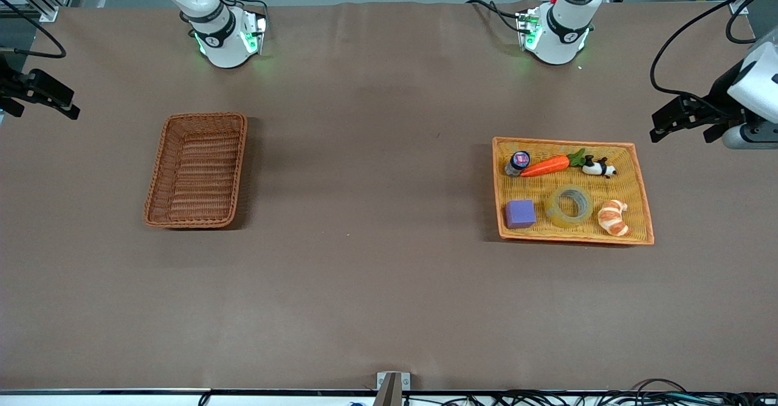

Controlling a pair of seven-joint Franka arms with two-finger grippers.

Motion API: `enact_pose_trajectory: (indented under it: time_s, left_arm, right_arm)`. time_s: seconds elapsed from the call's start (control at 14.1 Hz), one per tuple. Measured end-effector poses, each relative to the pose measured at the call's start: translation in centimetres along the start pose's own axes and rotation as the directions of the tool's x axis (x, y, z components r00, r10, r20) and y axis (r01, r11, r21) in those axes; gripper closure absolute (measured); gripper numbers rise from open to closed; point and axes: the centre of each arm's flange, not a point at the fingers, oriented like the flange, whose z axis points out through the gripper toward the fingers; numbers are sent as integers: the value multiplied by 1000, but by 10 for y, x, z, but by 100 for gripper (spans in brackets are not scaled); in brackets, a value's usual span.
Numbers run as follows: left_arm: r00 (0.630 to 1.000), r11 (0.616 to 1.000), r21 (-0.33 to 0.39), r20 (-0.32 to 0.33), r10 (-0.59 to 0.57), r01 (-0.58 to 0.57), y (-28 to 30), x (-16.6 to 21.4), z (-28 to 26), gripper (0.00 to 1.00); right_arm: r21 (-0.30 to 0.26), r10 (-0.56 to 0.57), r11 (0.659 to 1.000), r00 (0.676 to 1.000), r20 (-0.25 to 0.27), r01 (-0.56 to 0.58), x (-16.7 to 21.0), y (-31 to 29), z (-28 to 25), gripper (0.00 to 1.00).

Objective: Move tape to another basket

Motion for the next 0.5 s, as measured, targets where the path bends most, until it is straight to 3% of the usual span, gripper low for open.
enact_pose_trajectory:
  time_s: [0.5]
  left_arm:
    - [1000,1000,0,-6,-11,11,-5,1,0,1]
  right_arm:
    - [0,-1,1000,1000,0,1,0,0,0,0]
